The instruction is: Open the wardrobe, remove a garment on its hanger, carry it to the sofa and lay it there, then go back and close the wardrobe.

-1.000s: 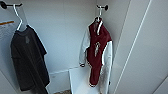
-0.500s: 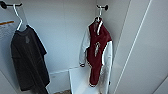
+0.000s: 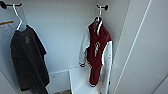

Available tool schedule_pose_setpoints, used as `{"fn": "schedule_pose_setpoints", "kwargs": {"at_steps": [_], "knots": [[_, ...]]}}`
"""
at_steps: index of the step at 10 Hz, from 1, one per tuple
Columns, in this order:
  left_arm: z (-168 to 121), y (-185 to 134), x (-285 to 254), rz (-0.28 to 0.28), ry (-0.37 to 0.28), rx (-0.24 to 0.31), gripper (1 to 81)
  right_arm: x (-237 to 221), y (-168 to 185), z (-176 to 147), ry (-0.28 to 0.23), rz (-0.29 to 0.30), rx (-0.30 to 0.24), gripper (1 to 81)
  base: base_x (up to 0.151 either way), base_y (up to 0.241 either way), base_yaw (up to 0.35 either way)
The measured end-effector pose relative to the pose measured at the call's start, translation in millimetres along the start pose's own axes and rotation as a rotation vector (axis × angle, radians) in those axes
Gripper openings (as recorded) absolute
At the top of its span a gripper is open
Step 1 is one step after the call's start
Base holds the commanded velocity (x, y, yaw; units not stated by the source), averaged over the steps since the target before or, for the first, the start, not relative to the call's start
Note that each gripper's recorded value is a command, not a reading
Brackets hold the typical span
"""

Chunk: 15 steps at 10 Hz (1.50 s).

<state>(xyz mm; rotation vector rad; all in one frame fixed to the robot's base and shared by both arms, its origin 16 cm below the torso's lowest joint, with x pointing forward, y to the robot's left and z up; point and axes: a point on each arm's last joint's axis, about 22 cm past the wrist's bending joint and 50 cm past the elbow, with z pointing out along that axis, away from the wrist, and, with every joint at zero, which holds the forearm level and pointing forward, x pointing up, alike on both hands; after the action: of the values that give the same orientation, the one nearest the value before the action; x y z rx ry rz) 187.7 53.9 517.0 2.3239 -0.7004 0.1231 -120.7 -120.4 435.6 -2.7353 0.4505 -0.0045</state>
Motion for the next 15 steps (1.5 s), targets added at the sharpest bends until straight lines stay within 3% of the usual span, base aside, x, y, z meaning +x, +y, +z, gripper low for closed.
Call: {"fn": "schedule_pose_setpoints", "kwargs": {"at_steps": [2, 7, 11, 15], "knots": [[-22, -6, 83, 0.063, 0.072, -0.010, 81.1, 1, 0, 0, 0.001, 0.001, 0.001, 81.1, 0.000, 0.000, 0.000], [-51, -8, 179, 0.094, 0.086, -0.009, 81.1, 7, 0, 0, 0.007, 0.000, 0.000, 81.1, 0.000, 0.000, 0.000], [-79, 19, 240, 0.141, 0.084, -0.046, 81.1, 7, 0, 0, 0.005, 0.001, -0.001, 81.1, 0.000, 0.000, 0.000], [-110, 75, 314, 0.202, 0.113, -0.106, 81.1, 7, 0, 0, 0.004, 0.001, -0.001, 81.1, 0.000, 0.000, 0.000]]}}
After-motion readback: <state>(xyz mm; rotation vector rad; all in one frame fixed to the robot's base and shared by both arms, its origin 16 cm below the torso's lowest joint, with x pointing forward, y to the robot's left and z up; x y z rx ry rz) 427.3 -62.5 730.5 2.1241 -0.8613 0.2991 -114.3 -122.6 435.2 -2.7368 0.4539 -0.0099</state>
